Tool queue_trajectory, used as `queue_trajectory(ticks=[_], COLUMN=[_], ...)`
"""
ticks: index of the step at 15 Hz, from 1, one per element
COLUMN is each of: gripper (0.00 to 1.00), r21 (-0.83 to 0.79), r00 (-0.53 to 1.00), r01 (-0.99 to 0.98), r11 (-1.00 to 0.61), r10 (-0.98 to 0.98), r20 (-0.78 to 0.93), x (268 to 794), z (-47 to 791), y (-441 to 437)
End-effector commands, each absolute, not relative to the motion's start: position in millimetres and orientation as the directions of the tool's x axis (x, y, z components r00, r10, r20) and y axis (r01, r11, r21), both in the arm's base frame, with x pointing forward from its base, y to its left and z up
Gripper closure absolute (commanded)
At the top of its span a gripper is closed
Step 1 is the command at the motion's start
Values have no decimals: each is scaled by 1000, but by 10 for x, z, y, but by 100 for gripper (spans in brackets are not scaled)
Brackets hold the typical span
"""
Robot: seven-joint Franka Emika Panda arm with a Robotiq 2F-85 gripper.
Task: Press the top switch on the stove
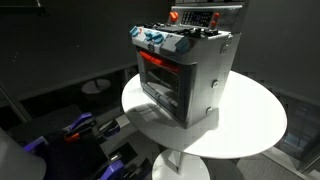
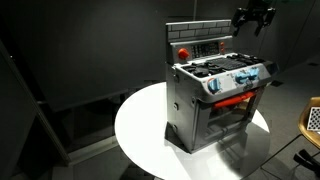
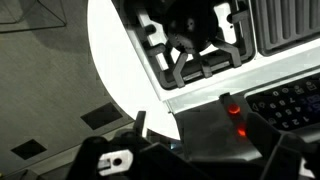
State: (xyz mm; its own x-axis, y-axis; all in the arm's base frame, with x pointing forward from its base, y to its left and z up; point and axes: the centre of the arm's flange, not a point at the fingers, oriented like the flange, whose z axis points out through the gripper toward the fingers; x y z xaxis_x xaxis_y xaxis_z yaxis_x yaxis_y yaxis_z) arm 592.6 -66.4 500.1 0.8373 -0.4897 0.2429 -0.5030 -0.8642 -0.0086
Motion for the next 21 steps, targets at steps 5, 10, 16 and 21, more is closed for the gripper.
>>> queue_trajectory(ticks=[5, 10, 16, 21], gripper=[0, 0, 0, 0], r21=[20, 25, 28, 29], r00=[822, 830, 832, 832], r01=[-540, -531, -530, -532], r11=[-841, -847, -848, -846], r10=[-523, -514, -514, -516], r20=[225, 217, 209, 202], x=[6240, 6350, 6486, 6601], z=[4872, 4789, 4705, 4650], y=[-729, -674, -668, -692])
